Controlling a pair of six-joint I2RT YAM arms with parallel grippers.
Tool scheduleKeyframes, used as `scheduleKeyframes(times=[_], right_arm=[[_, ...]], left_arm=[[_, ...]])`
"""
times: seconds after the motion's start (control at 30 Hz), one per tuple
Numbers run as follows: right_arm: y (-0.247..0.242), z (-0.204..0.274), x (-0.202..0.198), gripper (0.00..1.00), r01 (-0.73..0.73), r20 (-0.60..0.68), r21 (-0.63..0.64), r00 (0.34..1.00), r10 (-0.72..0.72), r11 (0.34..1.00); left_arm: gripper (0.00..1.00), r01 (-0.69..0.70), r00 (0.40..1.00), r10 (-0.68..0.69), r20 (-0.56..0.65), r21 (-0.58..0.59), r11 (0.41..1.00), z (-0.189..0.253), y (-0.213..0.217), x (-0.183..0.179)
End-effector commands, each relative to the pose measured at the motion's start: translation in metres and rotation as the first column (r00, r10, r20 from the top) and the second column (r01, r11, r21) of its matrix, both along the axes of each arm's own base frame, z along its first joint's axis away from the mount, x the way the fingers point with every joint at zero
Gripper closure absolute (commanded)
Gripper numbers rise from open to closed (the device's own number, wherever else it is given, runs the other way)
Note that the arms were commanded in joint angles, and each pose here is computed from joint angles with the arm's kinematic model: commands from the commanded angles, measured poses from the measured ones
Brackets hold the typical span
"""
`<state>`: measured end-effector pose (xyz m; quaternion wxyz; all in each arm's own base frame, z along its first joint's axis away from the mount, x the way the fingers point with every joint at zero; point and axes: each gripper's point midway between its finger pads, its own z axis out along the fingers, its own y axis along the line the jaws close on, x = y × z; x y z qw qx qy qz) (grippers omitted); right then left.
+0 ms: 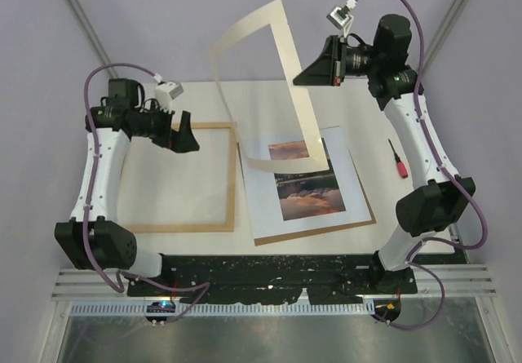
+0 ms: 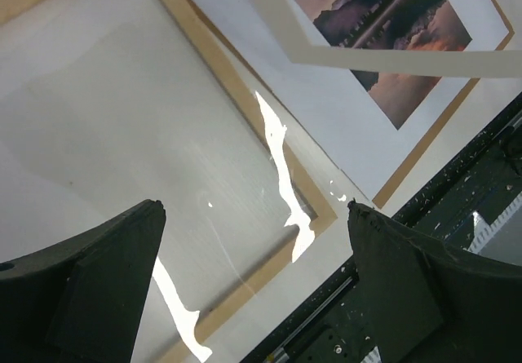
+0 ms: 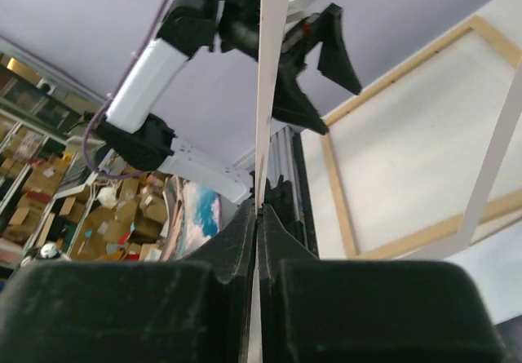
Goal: Take the photo out of the frame
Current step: Pick up the photo frame item from the photo frame, then place the photo frame item at the center of the board.
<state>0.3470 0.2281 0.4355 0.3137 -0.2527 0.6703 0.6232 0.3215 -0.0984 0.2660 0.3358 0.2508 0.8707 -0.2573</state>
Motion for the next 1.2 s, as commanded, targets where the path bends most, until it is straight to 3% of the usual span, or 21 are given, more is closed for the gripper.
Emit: scheduleKeyframes(times=[0.0,0.1,0.2,0.23,0.27,0.43,0.57,0.67,0.9,1.0,1.1,1.17], right_arm=[[-0.003,0.078,-0.047,0.92,-0.104,0.194,0.101,0.977,0.083,0.989],[-0.013,0.080,-0.034,0.92,-0.059,0.180,0.106,0.983,0.039,0.993],[-0.018,0.036,0.015,0.92,0.066,0.096,0.091,0.993,-0.075,0.994],[-0.019,0.004,0.041,0.92,0.160,-0.012,0.071,0.987,-0.160,0.985],[-0.020,-0.016,0.055,0.92,0.203,0.015,0.043,0.979,-0.204,0.978],[-0.017,-0.165,0.118,0.92,0.437,-0.131,-0.111,0.884,-0.449,0.893],[0.014,-0.250,0.128,0.92,0.514,-0.161,-0.209,0.821,-0.547,0.832],[0.059,-0.302,0.119,0.92,0.479,-0.191,-0.275,0.822,-0.536,0.833],[0.120,-0.343,0.090,0.90,0.337,-0.278,-0.352,0.853,-0.442,0.873],[0.135,-0.351,0.085,0.75,0.289,-0.291,-0.386,0.863,-0.413,0.876],[0.153,-0.358,0.074,0.42,0.225,-0.275,-0.410,0.894,-0.355,0.884],[0.166,-0.356,0.070,0.31,0.185,-0.249,-0.412,0.919,-0.305,0.892]], left_arm=[[0.00,-0.070,0.995,0.076,0.071,-0.094,0.993,0.017,0.030,-0.012],[0.00,-0.118,0.987,0.130,0.094,-0.123,0.985,0.024,0.045,-0.020],[0.00,-0.158,0.978,0.175,0.113,-0.144,0.977,0.027,0.057,-0.026],[0.00,-0.175,0.974,0.193,0.120,-0.148,0.973,0.028,0.062,-0.027],[0.00,-0.191,0.970,0.211,0.125,-0.149,0.970,0.029,0.066,-0.029],[0.00,-0.327,0.929,0.346,0.132,-0.147,0.933,0.035,0.101,-0.036],[0.00,-0.410,0.901,0.420,0.107,-0.107,0.906,0.026,0.120,-0.040],[0.00,-0.432,0.894,0.439,0.094,-0.085,0.898,0.013,0.124,-0.042],[0.00,-0.451,0.888,0.454,0.074,-0.059,0.891,-0.013,0.125,-0.049],[0.00,-0.451,0.889,0.454,0.064,-0.060,0.891,-0.021,0.124,-0.052],[0.00,-0.446,0.892,0.449,0.052,-0.070,0.893,-0.025,0.121,-0.052],[0.00,-0.440,0.895,0.444,0.042,-0.084,0.894,-0.027,0.118,-0.052]])
